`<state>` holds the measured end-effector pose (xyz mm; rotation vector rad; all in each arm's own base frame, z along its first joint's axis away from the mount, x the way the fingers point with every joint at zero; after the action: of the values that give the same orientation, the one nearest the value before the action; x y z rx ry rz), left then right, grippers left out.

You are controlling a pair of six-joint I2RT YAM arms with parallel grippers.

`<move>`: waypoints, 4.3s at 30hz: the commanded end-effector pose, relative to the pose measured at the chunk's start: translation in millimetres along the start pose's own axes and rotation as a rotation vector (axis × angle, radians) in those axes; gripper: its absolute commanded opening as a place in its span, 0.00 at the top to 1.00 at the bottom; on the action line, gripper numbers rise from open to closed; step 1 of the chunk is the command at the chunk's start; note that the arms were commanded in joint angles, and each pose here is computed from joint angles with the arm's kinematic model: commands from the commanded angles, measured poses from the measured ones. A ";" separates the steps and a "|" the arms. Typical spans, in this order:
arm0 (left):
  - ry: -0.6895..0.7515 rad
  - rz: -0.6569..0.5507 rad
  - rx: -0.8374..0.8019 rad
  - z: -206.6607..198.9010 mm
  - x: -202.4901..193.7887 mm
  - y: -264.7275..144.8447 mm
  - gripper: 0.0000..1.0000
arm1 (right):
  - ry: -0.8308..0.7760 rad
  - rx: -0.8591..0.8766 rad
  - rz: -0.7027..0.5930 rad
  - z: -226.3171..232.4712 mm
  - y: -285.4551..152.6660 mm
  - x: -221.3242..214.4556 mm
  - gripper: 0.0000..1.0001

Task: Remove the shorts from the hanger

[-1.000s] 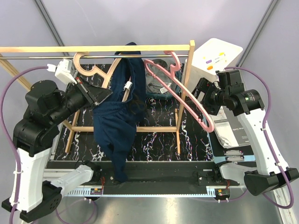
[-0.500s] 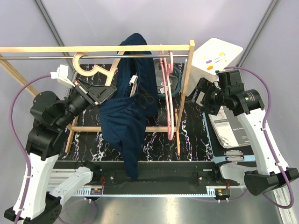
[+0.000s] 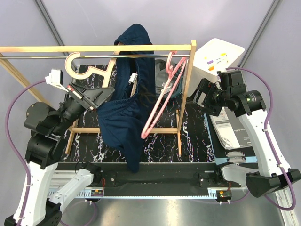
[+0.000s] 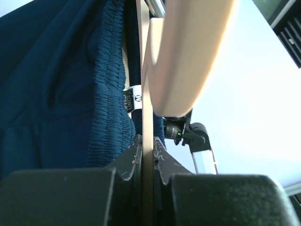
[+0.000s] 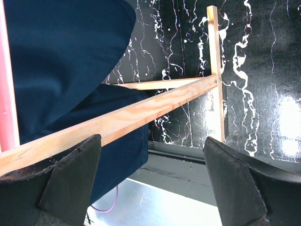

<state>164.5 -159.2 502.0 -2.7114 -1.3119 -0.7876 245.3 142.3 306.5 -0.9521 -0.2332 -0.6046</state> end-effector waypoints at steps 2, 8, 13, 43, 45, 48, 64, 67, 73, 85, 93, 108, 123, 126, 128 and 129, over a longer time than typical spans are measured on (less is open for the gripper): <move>0.054 -0.027 -0.171 -42.0 4.2 -17.2 1.00 | -0.027 0.052 0.001 9.9 -8.6 -1.2 0.03; 0.133 0.012 0.020 -2.8 -9.5 -34.8 1.00 | -0.016 0.038 0.009 4.9 -5.0 -4.5 0.02; 0.169 0.063 0.183 42.9 -24.4 -45.5 1.00 | 0.021 0.026 0.047 -2.1 10.0 -11.9 0.02; 0.039 0.645 0.231 172.2 -106.4 76.5 1.00 | -0.016 0.247 0.064 3.3 140.0 74.4 0.02; 0.032 0.680 0.237 180.9 -111.4 85.9 1.00 | -0.056 0.280 0.051 10.8 142.6 82.8 0.01; 0.021 0.709 0.235 182.5 -116.1 98.2 1.00 | -0.077 0.338 0.076 17.9 151.9 85.9 0.01; -0.009 0.702 0.269 181.2 -114.4 155.2 1.00 | -0.254 0.375 0.124 2.4 159.3 64.8 0.09; -0.013 0.720 0.265 180.2 -119.8 159.5 1.00 | -0.252 0.327 0.099 -1.7 160.4 70.3 0.13; -0.013 0.780 0.246 173.0 -142.6 155.5 1.00 | -0.167 0.223 0.052 -8.8 164.4 82.9 0.46; 0.203 0.807 0.281 192.8 -146.6 99.6 1.00 | -0.062 -0.177 -0.004 -59.6 155.0 101.7 1.00; 0.334 0.699 0.213 183.4 -134.4 63.1 1.00 | -0.071 -0.302 0.064 -82.6 160.9 96.1 1.00; 0.436 0.605 0.203 178.8 -116.5 42.8 1.00 | -0.185 -0.356 0.054 -86.3 144.5 111.7 1.00; 0.184 0.186 0.231 183.9 -71.6 116.5 1.00 | -0.183 -0.040 0.101 -28.1 133.1 76.8 1.00; 0.159 0.068 0.262 188.0 -53.8 125.2 1.00 | -0.153 -0.009 0.103 -20.7 125.6 73.7 1.00; 0.151 -0.021 0.261 187.8 -38.8 133.4 1.00 | -0.148 0.017 0.098 -14.0 118.2 71.9 1.00; 0.147 -0.054 0.261 188.1 -33.4 136.1 1.00 | -0.146 0.034 0.102 -10.9 115.5 70.2 1.00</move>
<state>292.7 -240.5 286.8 -2.3951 -0.9483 -0.6572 370.6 154.3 214.5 -1.0648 -0.2550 -0.3691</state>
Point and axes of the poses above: each gripper's point midway between its finger pads, its own y axis out along the fingers, its own z axis along the line the jaws close on, x = y × z, the point moved 1 cm from there along -y, back along the fingers, and after that the axes turned 4 degrees about -y, right-handed, at the moved point
